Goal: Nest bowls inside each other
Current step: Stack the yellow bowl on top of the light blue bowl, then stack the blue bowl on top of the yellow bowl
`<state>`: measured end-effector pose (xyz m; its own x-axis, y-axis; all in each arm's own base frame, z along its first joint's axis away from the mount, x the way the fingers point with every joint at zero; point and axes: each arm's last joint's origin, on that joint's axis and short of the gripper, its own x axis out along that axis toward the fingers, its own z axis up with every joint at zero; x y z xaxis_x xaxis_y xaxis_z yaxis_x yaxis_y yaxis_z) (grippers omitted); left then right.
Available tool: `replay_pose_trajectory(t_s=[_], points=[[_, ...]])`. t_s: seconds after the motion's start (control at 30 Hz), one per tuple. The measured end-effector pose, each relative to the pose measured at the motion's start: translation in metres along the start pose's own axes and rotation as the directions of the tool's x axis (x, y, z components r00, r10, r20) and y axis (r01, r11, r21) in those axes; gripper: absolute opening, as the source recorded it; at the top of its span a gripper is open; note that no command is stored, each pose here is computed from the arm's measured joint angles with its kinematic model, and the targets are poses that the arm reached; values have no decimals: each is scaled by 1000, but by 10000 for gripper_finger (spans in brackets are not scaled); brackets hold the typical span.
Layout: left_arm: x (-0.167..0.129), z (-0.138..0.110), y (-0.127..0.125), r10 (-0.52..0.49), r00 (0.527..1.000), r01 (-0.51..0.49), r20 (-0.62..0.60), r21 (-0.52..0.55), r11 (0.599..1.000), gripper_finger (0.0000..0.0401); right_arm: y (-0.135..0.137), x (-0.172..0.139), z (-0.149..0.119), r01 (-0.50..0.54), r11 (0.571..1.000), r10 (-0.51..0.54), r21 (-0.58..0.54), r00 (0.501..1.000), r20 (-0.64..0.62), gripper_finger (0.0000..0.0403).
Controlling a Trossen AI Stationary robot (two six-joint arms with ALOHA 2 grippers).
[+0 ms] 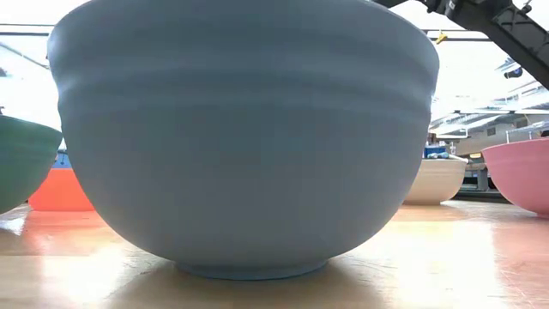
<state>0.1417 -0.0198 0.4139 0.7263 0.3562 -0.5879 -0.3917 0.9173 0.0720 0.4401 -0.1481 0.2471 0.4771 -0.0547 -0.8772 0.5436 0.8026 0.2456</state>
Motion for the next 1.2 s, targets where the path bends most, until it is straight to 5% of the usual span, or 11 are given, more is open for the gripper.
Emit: replay_pose_trajectory(t_s=[0.3, 0.57, 0.9, 1.2], points=[[0, 0, 0, 0, 1000, 0, 0, -1, 1000, 188, 10, 1, -12, 48, 999, -49, -16, 996, -71, 129], [0, 0, 0, 1, 1000, -1, -1, 0, 1000, 188, 38, -38, -31, 139, 980, -149, -141, 987, -62, 139], [2, -5, 0, 10, 999, -11, -35, -8, 1000, 188, 123, -96, -109, 69, 908, -156, -413, 971, -181, 137], [20, -20, -6, 13, 994, -11, -110, 11, 1000, 188, 175, -77, -172, 4, 920, -98, -392, 971, -218, 135]])
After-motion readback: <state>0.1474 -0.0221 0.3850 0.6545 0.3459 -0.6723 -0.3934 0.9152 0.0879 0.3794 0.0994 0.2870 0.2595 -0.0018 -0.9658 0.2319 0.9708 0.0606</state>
